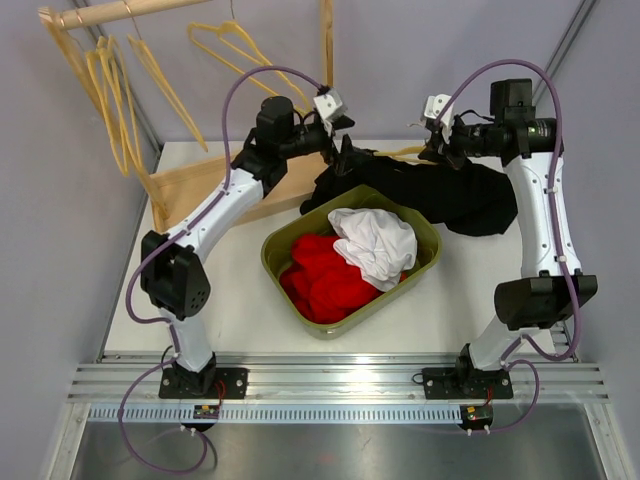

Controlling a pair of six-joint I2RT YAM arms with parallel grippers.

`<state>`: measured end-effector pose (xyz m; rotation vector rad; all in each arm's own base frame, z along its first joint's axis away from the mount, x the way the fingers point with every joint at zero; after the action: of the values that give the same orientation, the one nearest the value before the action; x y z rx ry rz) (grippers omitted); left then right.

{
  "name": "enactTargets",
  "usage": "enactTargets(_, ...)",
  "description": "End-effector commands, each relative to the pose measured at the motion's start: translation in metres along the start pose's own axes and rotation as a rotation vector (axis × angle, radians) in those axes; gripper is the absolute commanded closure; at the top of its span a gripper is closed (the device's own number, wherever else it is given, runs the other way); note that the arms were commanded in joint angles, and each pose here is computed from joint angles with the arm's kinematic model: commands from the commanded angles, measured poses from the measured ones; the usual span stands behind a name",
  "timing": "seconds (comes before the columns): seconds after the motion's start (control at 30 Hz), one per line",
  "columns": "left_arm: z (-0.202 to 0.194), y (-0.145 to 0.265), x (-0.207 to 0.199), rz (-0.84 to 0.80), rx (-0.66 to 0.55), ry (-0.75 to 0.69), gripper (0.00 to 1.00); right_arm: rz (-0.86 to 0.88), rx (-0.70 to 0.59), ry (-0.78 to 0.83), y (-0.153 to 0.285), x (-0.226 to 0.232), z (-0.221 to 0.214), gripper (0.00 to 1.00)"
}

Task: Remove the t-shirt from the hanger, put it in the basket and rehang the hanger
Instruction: Remove the tshirt from the hanger

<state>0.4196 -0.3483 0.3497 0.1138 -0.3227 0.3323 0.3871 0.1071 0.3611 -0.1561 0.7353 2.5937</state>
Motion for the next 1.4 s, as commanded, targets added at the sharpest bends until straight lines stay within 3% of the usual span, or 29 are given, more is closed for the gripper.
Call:
enactTargets(0.0,0.093,0.026,0.02,0.152,-0.233,0.125,0.01,-0.192,-0.041,0.018,0.026,-0.023,0.022,1.0)
enactTargets(0.13,0.094,0.028,0.03,0.226,-0.218,0.459,0.01,-0.202,-0.055,-0.073,0.025,-0.022,0.022,1.0)
enactTargets(0.33,0.047,0.013,0.025,0.349,-0.038,0.799,0.01,-0.247,-0.097,-0.144,0.027,-0.021,0.025,1.0)
enactTargets(0.6,0.001,-0.025,0.0,0.426,0.079,0.896,0.01,-0.239,-0.154,-0.223,0.027,-0.017,0.035,1.0)
enactTargets(0.77,-0.012,-0.039,0.0,0.464,0.084,0.911,0.07,-0.231,-0.168,-0.239,0.027,-0.013,0.036,1.0)
enactTargets(0.97,-0.032,-0.057,0.004,0.482,0.082,0.964,0.3,-0.218,-0.187,-0.245,0.028,-0.009,0.04,1.0)
enactTargets(1.1,-0.031,-0.059,0.01,0.506,0.057,0.964,0.36,-0.215,-0.176,-0.235,0.029,-0.005,0.036,1.0)
enactTargets(1.2,-0.031,-0.061,0.013,0.507,0.043,0.965,0.53,-0.22,-0.17,-0.217,0.03,-0.002,0.035,1.0)
enactTargets(1.23,-0.03,-0.061,0.014,0.508,0.037,0.964,0.61,-0.222,-0.163,-0.221,0.029,-0.002,0.031,1.0)
enactTargets(1.27,-0.029,-0.062,0.016,0.507,0.032,0.965,0.79,-0.224,-0.16,-0.214,0.029,-0.002,0.03,1.0)
enactTargets(1.37,-0.032,-0.059,0.019,0.516,0.033,0.967,1.0,-0.256,-0.135,-0.201,0.031,-0.005,0.024,1.0)
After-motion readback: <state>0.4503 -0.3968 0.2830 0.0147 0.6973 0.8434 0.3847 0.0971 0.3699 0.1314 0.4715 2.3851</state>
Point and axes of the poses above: each gripper's point midway between its finger pads, its own y axis back along the fingers, its own x axis along the line the jaws close on, z = x × y, the point moved 2 cm from there along y, back along the fingers, and after that the axes turned 12 degrees about -y, right-handed, at the moved point
